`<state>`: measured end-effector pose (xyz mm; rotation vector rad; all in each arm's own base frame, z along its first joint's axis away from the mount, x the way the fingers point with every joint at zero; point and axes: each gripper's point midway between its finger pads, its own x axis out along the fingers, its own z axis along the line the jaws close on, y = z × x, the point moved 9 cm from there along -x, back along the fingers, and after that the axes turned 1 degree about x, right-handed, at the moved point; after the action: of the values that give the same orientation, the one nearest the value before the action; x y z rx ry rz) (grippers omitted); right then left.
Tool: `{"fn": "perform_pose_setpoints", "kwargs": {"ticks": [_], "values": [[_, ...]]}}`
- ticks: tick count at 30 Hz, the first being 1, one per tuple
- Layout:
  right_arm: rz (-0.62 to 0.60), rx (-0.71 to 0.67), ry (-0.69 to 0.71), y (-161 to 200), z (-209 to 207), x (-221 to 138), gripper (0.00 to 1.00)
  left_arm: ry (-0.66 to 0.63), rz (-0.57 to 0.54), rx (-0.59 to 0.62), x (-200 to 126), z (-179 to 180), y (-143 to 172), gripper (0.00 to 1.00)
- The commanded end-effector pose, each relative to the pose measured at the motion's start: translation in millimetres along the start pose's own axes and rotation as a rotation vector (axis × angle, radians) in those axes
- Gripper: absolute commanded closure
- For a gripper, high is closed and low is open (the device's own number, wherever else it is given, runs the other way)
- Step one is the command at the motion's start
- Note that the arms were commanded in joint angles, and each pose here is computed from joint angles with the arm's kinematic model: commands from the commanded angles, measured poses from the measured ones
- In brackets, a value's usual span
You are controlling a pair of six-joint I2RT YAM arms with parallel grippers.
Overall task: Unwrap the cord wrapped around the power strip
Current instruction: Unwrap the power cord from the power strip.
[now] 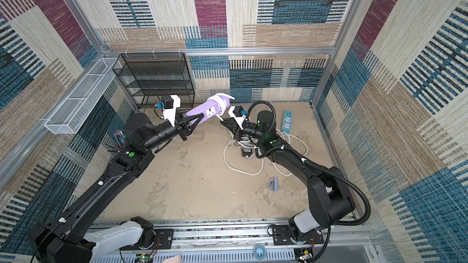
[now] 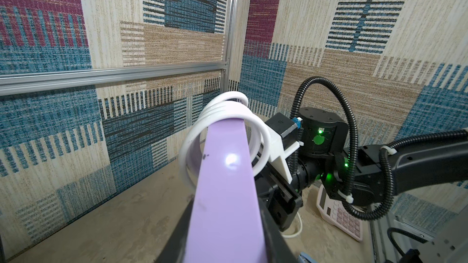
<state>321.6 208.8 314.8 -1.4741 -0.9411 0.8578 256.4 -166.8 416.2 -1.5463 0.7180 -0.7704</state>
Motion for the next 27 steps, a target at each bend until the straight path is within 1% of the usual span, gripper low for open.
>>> {"fn": "perform_pose_setpoints", "kwargs": {"ticks": [1, 3, 6, 8, 14, 18, 21, 27], "values": [[-0.035, -0.003, 0.041, -9, -2, -3, 1.0, 0.025, -0.065, -0.005, -2, -4, -11, 1.0], [-0.038, -0.002, 0.063, -11, -4, -4, 1.0, 0.032, -0.065, -0.02, -2, -5, -11, 1.0], [-0.045, 0.009, 0.09, -16, -15, -4, 1.0, 0.071, -0.049, -0.072, -1, -9, -7, 1.0], [-0.054, 0.012, 0.104, -21, -23, -4, 1.0, 0.081, -0.031, -0.103, -2, -11, 1, 1.0], [-0.09, -0.012, 0.142, -39, -43, -6, 1.0, 0.051, 0.02, -0.185, -18, -15, 33, 1.0], [-0.103, -0.06, 0.166, -59, -44, -12, 1.0, -0.012, 0.069, -0.197, -28, -14, 52, 1.0], [-0.104, -0.089, 0.185, -71, -38, -21, 1.0, -0.067, 0.09, -0.192, -33, -11, 60, 1.0], [-0.065, -0.096, 0.204, -76, -13, -49, 1.0, -0.218, 0.09, -0.139, -34, 2, 59, 1.0]]}}
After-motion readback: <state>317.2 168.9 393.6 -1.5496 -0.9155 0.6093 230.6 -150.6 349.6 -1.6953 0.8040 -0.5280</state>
